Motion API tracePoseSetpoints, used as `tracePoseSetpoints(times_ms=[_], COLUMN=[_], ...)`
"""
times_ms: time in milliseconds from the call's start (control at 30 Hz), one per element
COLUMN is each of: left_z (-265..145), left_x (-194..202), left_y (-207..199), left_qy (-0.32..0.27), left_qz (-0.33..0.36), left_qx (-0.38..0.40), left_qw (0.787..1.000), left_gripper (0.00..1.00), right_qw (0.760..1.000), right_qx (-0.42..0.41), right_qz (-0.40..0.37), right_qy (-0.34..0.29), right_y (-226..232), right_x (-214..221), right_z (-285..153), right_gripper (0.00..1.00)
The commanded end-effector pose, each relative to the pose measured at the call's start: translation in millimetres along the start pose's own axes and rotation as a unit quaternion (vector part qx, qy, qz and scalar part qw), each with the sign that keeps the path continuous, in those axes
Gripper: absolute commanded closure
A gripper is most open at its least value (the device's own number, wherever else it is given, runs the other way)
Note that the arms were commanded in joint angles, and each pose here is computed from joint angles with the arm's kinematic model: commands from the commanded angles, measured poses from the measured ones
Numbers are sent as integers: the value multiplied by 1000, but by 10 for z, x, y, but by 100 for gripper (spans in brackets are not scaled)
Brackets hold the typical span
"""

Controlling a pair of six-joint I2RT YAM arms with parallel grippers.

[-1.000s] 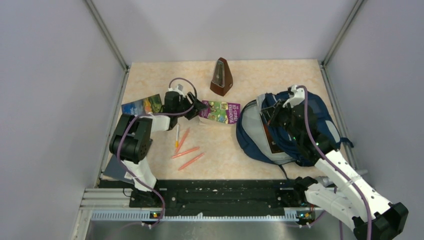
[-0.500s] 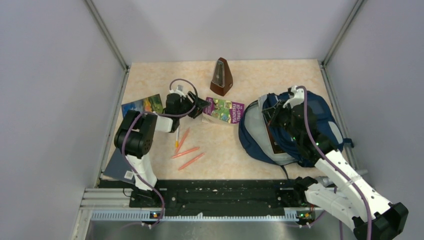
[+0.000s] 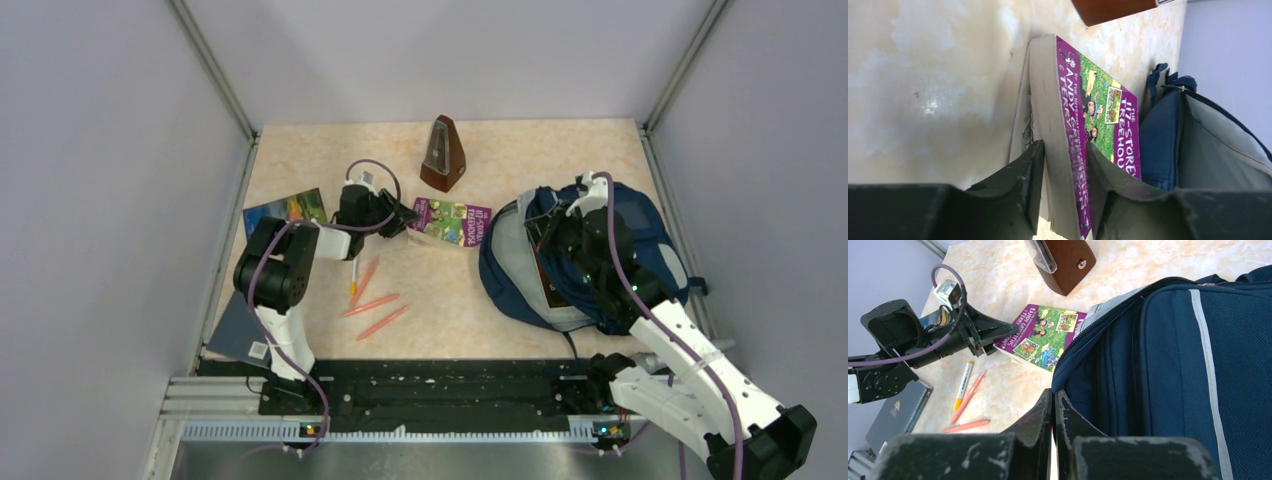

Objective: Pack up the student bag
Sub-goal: Pick up the book from the center of the board.

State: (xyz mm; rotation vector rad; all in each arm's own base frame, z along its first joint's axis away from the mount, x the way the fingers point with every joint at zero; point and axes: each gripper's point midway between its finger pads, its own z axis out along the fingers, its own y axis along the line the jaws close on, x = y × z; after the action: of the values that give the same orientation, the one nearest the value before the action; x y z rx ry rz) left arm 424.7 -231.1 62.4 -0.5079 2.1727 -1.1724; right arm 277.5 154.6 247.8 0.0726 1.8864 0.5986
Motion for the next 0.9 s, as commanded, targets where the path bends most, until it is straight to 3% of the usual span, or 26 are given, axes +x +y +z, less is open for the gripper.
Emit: tracePoseSetpoints(times_ms=[0,133,167,500,667,867], left_z=[12,-76,-110,-815,-1317,-1756], left_x=[217,211,193,-44,-3,214], left_y=[-178,-320,-381,-1387,-1846,-2128], left_qy=[41,40,36,-23,-18,15], left_qz=[23,47,53,169,242,292], left_qx=[23,48,59,177,211,225], left_qw=[999,997,996,969,947,929], left_gripper=[66,97,100,100,100,100], right_qw=[994,994,994,993,992,991], right_qx=[-61,-61,-61,-64,-67,-73], right_qz=[21,21,21,18,14,10], right_qy=[-86,-86,-86,-97,-105,-110], right_y=[335,336,333,363,392,436], right_x=[-561,-559,-559,-652,-725,-790], right_z=[-120,-122,-123,-191,-216,-237], right_gripper=[100,100,100,100,100,100])
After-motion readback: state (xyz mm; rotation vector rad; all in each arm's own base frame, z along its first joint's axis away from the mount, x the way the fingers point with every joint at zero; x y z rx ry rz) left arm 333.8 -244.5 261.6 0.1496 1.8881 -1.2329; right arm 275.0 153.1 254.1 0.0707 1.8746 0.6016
